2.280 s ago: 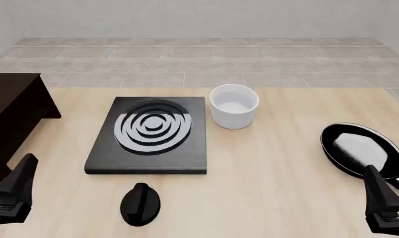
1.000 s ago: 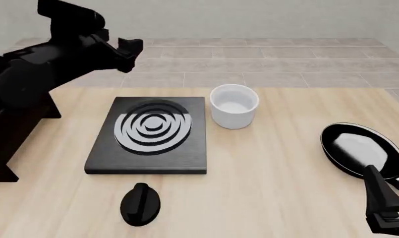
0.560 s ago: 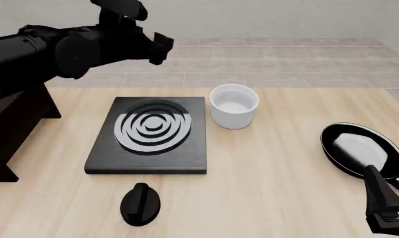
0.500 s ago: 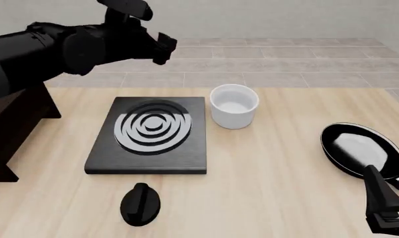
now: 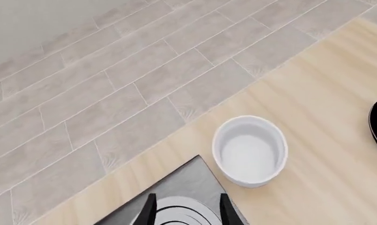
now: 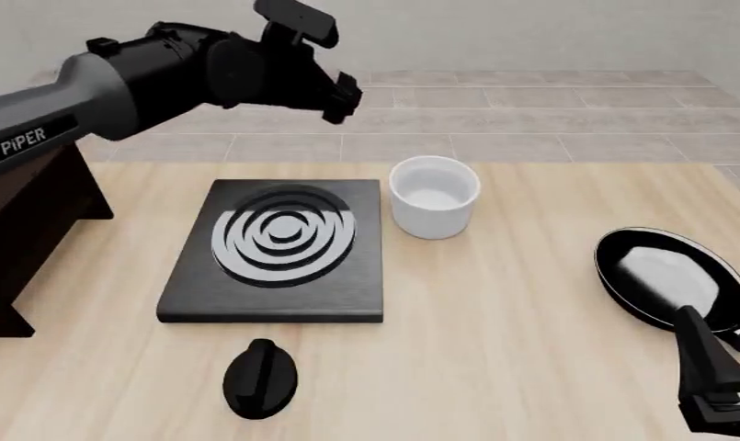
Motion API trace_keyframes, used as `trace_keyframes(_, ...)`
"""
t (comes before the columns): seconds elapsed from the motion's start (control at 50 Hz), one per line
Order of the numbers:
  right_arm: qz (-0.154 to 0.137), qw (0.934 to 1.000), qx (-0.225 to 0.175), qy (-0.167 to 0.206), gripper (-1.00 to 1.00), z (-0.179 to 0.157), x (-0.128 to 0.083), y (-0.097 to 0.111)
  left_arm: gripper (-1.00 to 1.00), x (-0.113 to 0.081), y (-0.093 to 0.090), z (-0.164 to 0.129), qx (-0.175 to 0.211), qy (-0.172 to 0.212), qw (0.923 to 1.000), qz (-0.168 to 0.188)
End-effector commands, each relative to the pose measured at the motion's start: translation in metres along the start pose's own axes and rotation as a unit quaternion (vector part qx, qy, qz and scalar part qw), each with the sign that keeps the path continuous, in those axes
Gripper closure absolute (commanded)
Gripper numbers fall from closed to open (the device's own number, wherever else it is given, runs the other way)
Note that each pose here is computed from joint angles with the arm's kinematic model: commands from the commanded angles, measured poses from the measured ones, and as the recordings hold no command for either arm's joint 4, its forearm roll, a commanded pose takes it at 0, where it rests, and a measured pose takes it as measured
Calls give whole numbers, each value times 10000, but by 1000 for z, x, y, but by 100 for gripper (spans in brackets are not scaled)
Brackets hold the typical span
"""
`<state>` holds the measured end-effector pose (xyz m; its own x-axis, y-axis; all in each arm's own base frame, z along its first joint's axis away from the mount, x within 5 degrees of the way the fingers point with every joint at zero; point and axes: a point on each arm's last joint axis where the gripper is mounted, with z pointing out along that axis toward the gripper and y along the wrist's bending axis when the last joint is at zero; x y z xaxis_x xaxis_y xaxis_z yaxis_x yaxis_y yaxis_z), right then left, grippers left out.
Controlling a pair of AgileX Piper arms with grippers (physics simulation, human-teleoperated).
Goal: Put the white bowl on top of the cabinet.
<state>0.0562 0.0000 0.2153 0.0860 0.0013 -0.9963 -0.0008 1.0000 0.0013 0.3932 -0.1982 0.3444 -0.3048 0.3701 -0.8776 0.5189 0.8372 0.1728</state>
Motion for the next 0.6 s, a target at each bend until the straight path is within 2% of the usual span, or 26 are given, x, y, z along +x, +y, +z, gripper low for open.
trace_keyframes(0.02, 0, 10000, 0, 0, -100, 0, 0, 0, -100, 8, 8, 41, 5, 510, 9986, -131)
trace_keyframes(0.04, 0, 10000, 1, 1, -100, 0, 0, 0, -100, 9, 8, 41, 2, 449, 9989, 98)
trace_keyframes(0.06, 1, 10000, 0, 0, -100, 0, 0, 0, -100, 8, 12, 45, -29, 480, 9988, -25)
trace_keyframes(0.1, -1, 10000, 0, 0, -100, 0, 0, 0, -100, 10, 19, 51, -80, 503, 9987, 46)
trace_keyframes(0.12, 0, 10000, -1, 0, -100, 0, 0, 0, -100, 11, 23, 57, -108, 579, 9982, -57)
trace_keyframes(0.26, -2, 10000, 1, -1, -100, 0, 0, 0, -100, 13, 28, 76, -114, 696, 9975, 38)
trace_keyframes(0.36, -1, 10000, 1, -1, -100, 0, 0, 0, -100, 7, 41, 89, -199, 715, 9972, 5)
trace_keyframes(0.38, 0, 10000, 0, 0, -100, 0, 0, 0, -100, 7, 43, 89, -210, 684, 9974, 97)
trace_keyframes(0.5, -1, 10000, -1, -1, -100, 0, 0, 0, -100, 7, 46, 100, -226, 706, 9971, 139)
trace_keyframes(0.52, -1, 10000, -1, 2, -100, 0, 0, 0, -100, 8, 44, 104, -194, 767, 9969, 45)
trace_keyframes(0.6, -1, 10000, 0, 0, -100, 0, 0, 0, -100, 11, 40, 110, -159, 775, 9968, 134)
